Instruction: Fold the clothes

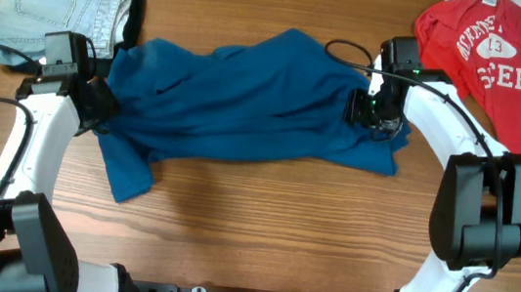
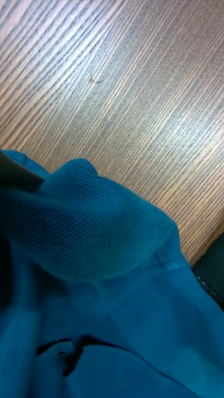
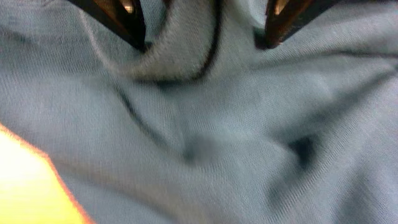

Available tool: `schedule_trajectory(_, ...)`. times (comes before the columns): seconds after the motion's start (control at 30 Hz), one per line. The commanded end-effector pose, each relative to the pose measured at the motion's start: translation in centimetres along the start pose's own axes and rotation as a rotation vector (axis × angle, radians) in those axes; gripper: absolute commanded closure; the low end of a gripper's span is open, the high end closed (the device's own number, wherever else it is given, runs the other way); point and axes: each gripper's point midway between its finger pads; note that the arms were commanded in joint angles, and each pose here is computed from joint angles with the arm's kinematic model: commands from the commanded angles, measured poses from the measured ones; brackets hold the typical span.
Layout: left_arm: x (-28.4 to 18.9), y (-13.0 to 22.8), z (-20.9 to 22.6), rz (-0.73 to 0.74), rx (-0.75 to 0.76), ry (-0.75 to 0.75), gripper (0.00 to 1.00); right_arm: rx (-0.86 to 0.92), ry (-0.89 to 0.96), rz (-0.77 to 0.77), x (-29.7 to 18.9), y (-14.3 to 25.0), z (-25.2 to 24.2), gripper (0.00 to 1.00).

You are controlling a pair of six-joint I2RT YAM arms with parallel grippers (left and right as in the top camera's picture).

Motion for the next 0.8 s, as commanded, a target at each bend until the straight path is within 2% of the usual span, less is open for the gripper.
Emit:
schedule_trajectory(0.0,-0.5,-0.5,0.1,-0.016,-0.018,0.006,0.96,-0.003,-0.064,-0.02,-0.2,-0.6,1.0,0.51)
schedule_trajectory(0.03,-0.5,-0.4,0.1,-0.013,-0.017,0.004,0.96,0.001,-0.095,-0.009,-0.2,-0.4,1.6,0.79)
schedule_trajectory(0.07,-0.5,-0.4,0.1,-0.01,-0.017,0.003,0.96,0.009,-0.109,-0.001,-0.5,-0.2,1.8,0.96)
schedule_trajectory(0.17,-0.5,-0.3,0.2,-0.009,-0.017,0.003,0.96,0.028,-0.134,-0.009,-3.3,-0.4,2.7,0.95)
schedule_trajectory(0.3,-0.5,-0.3,0.2,-0.009,-0.017,0.003,0.96,0.009,-0.132,-0.095,-10.2,-1.0,3.5,0.96)
schedule_trajectory(0.4,-0.5,-0.3,0.2,-0.006,-0.016,0.003,0.96,0.034,-0.114,-0.05,-12.5,1.4,2.8,0.96)
schedule_trajectory(0.5,-0.5,0.0,0.3,0.007,-0.015,-0.002,0.96,0.099,-0.032,0.114,-13.4,5.9,0.6,0.96)
schedule_trajectory(0.6,-0.7,1.2,0.8,0.053,-0.008,-0.021,0.96,0.117,0.075,0.213,-14.1,8.7,-1.4,0.96)
schedule_trajectory(0.7,-2.3,2.1,1.1,0.078,0.0,-0.028,0.96,0.118,0.064,0.178,-15.6,9.0,-1.2,0.96)
schedule_trajectory(0.77,-4.8,2.0,1.1,0.051,0.014,-0.016,0.96,0.129,0.038,0.097,-17.5,8.7,-0.8,0.96)
Point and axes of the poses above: each gripper's point midway between its finger pads, its own x axis out along the fingers, its own z axis along the line the jaws close on, y = z × x, and after that the axes turned 5 degrees about x, right-handed
